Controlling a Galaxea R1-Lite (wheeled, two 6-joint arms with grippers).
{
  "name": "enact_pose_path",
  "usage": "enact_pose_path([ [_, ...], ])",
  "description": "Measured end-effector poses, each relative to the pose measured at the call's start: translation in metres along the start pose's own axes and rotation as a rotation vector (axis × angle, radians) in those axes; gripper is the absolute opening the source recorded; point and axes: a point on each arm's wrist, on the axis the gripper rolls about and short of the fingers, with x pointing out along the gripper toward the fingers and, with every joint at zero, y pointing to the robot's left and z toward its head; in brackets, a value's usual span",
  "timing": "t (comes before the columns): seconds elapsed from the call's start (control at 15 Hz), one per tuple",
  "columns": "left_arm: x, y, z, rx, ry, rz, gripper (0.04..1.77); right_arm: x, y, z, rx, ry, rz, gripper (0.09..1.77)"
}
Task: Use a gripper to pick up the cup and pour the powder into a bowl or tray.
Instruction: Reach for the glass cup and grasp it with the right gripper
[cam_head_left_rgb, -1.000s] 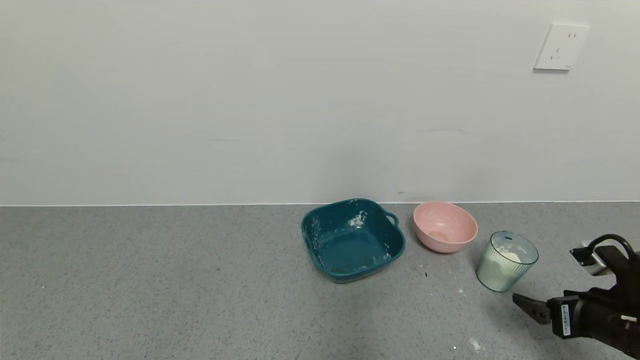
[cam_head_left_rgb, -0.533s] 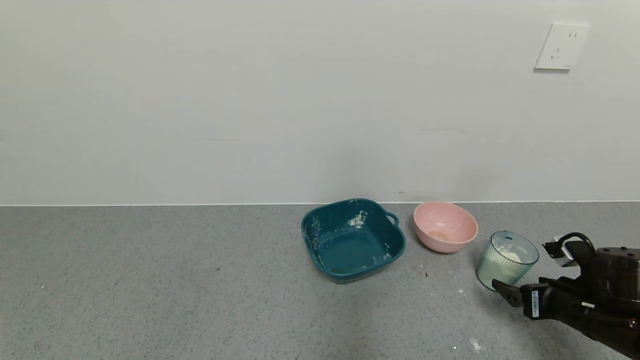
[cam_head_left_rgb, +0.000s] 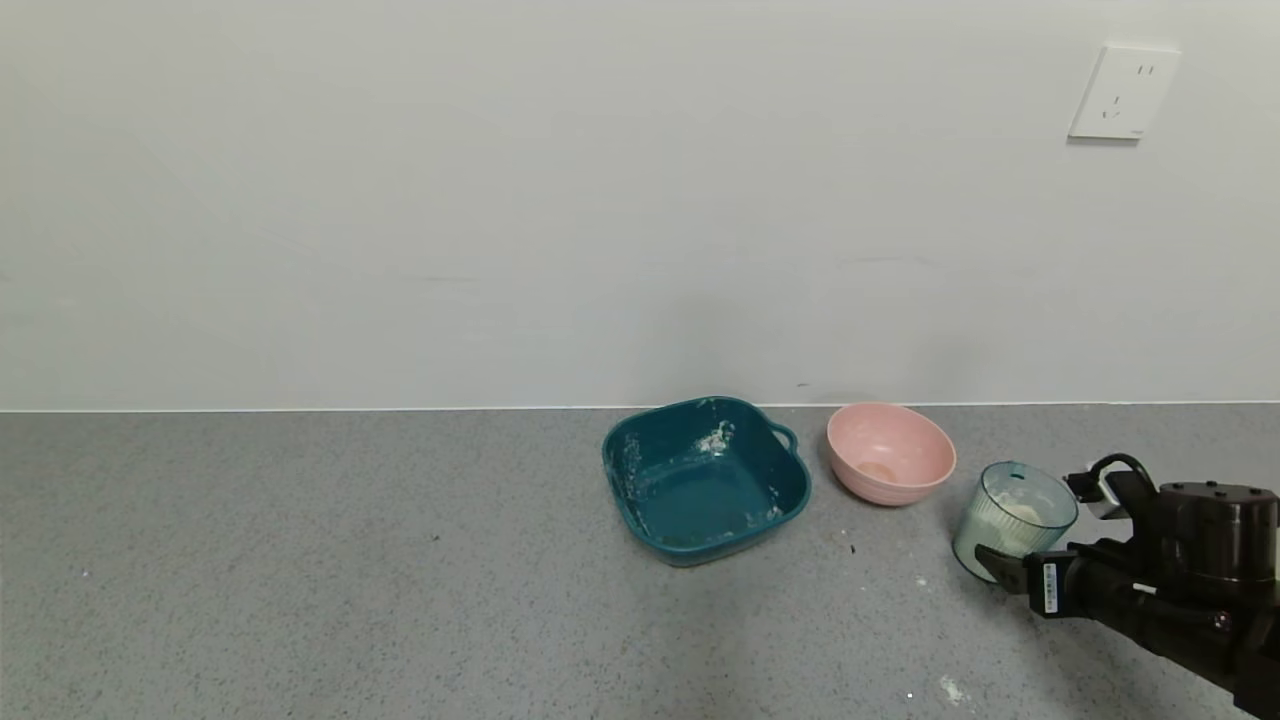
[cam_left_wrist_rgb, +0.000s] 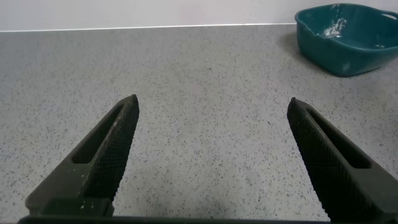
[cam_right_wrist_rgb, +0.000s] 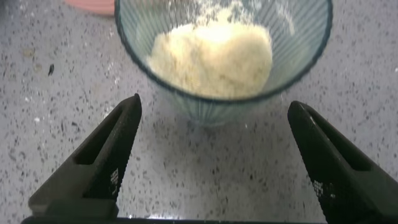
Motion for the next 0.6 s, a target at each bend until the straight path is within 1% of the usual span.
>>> enact_pose_path([
  [0.33,0.0,0.0,0.0,0.0,0.0,0.0,1.72,0.012,0.0,0.005,-0.006,-0.076,-0.001,1.71],
  [0.6,0.0,0.0,0.0,0.001,0.0,0.0,1.72,0.022,0.0,-0.003,-0.014,-0.079,-0.005,1.71],
])
